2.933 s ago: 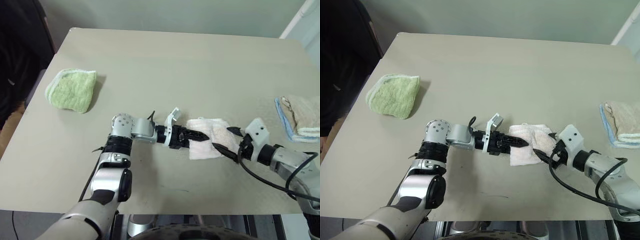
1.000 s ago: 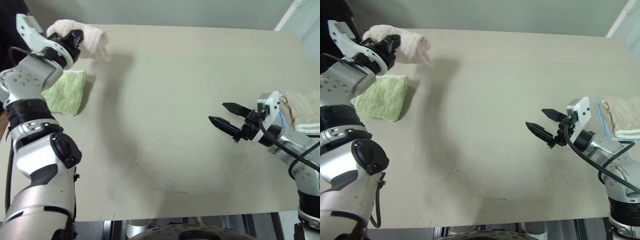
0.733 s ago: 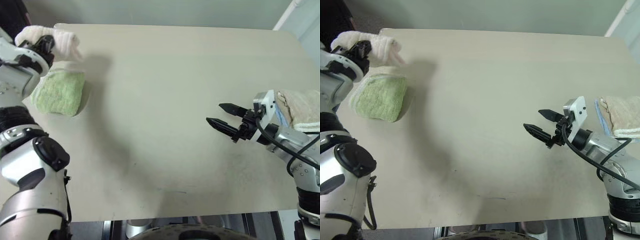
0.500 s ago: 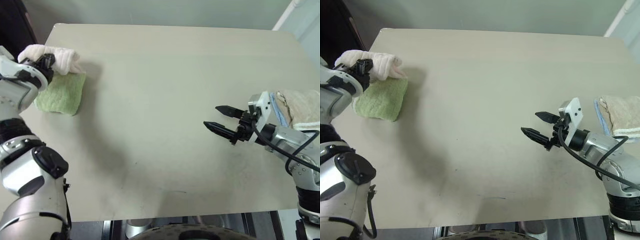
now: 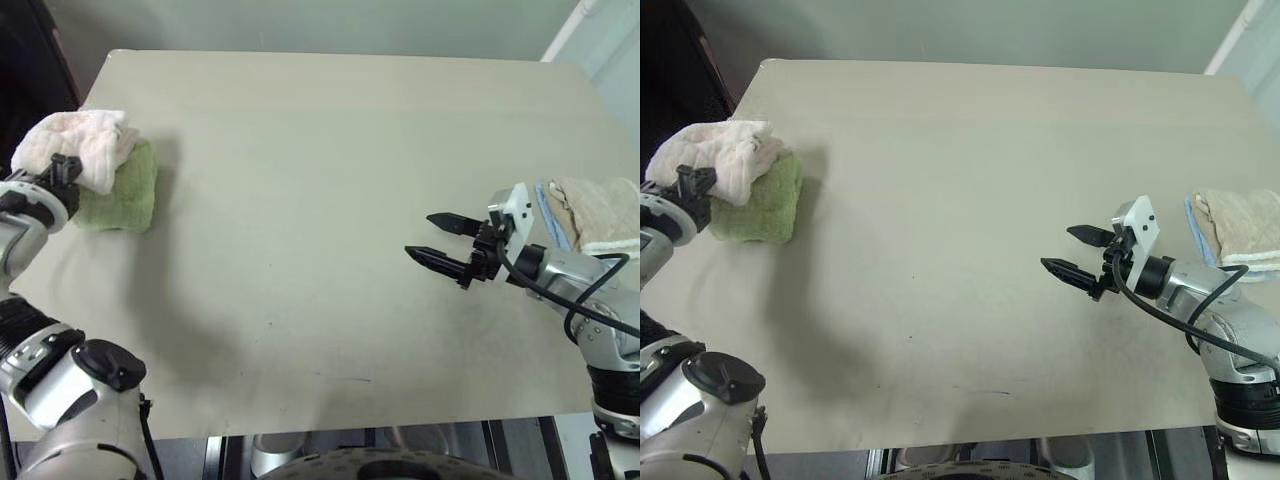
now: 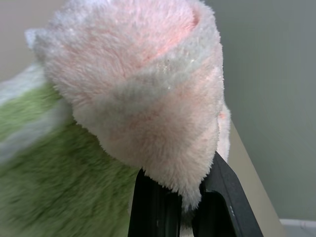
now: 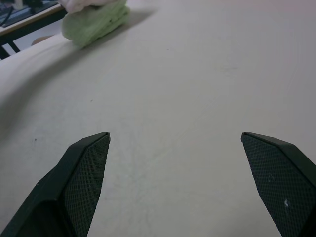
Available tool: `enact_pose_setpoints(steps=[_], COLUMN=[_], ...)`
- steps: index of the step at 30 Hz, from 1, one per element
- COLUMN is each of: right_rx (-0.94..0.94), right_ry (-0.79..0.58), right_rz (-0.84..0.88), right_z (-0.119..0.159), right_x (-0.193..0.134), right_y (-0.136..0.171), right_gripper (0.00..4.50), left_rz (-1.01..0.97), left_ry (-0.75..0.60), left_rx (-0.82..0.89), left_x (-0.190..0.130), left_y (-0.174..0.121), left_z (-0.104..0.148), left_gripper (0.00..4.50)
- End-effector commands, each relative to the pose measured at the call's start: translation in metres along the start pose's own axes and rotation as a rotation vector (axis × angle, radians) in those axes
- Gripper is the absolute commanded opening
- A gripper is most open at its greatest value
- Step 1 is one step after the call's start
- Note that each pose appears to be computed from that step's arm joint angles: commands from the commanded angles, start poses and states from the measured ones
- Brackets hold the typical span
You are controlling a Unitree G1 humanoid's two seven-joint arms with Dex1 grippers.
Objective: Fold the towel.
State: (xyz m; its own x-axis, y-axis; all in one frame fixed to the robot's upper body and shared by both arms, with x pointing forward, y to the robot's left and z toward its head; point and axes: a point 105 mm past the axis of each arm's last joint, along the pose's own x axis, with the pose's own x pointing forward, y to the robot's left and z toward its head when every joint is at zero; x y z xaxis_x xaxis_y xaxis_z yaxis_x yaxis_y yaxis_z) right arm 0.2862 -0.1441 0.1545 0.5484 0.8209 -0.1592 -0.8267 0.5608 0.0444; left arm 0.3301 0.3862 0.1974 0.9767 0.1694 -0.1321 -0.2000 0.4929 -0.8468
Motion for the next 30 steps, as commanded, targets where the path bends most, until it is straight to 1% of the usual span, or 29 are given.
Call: enact_pose_setpoints(steps=[1, 3, 7, 11, 15, 16, 17, 19, 21, 22, 27, 29, 30], right_rx=[-0.056, -0.061, -0.07, -0.104, -0.09, -0.088, -0.089, -0.089, -0.091, -0.093, -0.098, -0.097, -0.098], right_ry=[-0.021, -0.016, -0.015, 0.016, -0.004, -0.009, -0.009, -0.006, -0.006, -0.007, -0.014, -0.015, -0.016], right_rz=[0.014, 0.012, 0.008, -0.038, -0.034, -0.032, -0.033, -0.035, -0.035, -0.033, -0.032, -0.032, -0.032], right_z=[0.009, 0.007, 0.007, 0.001, 0.001, 0.002, 0.002, 0.001, 0.0, 0.001, 0.003, 0.002, 0.002], right_x=[0.003, 0.003, 0.003, 0.002, 0.0, 0.0, 0.0, 0.0, 0.0, 0.0, -0.001, -0.002, -0.002], right_y=[0.0, 0.0, -0.002, -0.008, -0.005, -0.005, -0.005, -0.005, -0.005, -0.005, -0.004, -0.004, -0.004], right_gripper=[4.5, 4.5, 4.5, 4.5, 4.5, 4.5, 4.5, 4.5, 4.5, 4.5, 4.5, 4.5, 4.5], left_rz=[-0.044, -0.059, -0.032, -0.061, -0.047, -0.046, -0.054, -0.076, -0.083, -0.079, -0.186, -0.24, -0.27], left_ry=[-0.003, 0.011, 0.015, -0.026, -0.037, -0.04, -0.041, -0.037, -0.032, -0.031, -0.033, -0.023, 0.0], left_rx=[0.0, -0.012, -0.044, -0.089, -0.084, -0.081, -0.079, -0.084, -0.079, -0.078, -0.126, -0.148, -0.133], left_x=[-0.003, -0.002, 0.003, 0.007, 0.008, 0.009, 0.008, 0.007, 0.004, 0.003, -0.009, -0.015, -0.02], left_y=[-0.001, 0.0, 0.012, 0.014, 0.018, 0.018, 0.017, 0.012, 0.012, 0.013, 0.012, 0.011, 0.01], left_z=[-0.003, -0.007, -0.012, -0.007, -0.006, -0.006, -0.006, -0.005, -0.005, -0.005, -0.004, -0.004, -0.007], left_gripper=[0.01, 0.01, 0.01, 1.11, 2.53, 2.94, 3.21, 3.93, 4.44, 4.44, 4.44, 4.44, 4.44])
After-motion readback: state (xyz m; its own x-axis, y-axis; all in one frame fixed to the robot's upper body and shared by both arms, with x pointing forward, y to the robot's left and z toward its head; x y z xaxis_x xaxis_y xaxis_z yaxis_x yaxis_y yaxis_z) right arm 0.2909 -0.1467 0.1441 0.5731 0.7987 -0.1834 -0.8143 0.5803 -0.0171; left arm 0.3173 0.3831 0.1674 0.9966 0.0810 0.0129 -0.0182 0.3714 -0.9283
